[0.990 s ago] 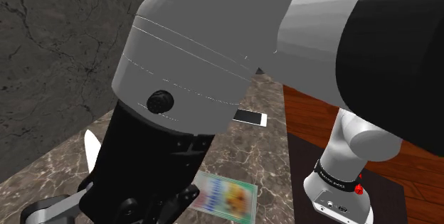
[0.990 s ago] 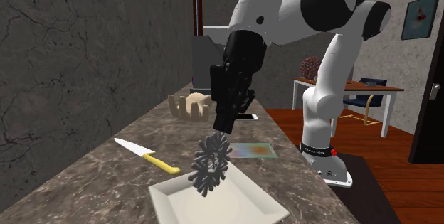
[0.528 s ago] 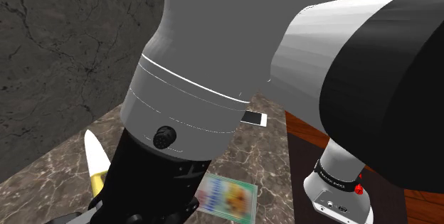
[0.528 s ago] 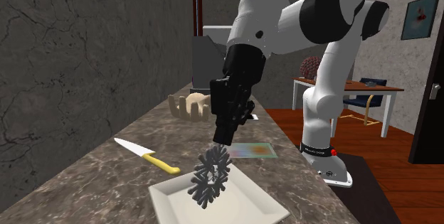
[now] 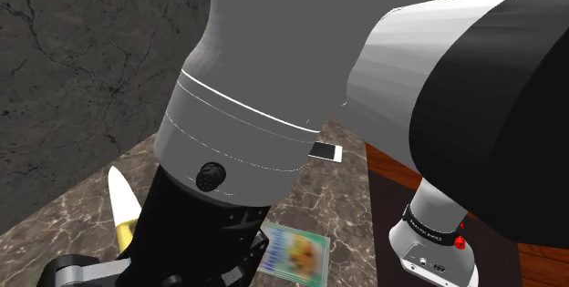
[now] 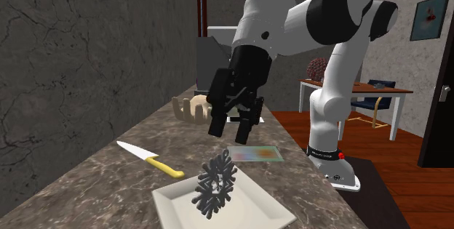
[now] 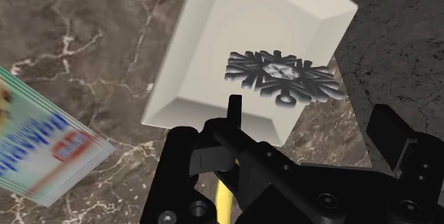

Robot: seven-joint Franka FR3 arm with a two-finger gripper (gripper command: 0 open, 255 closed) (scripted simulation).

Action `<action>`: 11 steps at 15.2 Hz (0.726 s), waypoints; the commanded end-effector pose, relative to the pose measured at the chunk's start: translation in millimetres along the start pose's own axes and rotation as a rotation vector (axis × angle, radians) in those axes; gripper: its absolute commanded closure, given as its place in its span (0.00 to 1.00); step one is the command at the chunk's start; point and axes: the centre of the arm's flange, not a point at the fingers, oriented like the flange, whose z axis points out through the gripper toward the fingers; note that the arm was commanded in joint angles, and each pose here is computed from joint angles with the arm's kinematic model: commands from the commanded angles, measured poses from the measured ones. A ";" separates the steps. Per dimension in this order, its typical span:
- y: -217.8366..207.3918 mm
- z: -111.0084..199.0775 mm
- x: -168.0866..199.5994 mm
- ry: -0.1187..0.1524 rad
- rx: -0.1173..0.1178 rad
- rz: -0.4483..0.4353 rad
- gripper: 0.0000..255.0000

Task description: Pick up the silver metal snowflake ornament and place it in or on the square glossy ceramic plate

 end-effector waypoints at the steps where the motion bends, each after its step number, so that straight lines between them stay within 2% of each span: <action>1: 0.0 0.0 0.0 0.000 0.000 0.000 0.00; 2: 0.0 0.0 0.0 0.000 0.000 0.000 0.00; 6: 0.0 -50.0 0.0 0.000 0.000 0.000 0.00; 11: 0.0 -50.0 0.0 0.000 0.000 0.000 0.00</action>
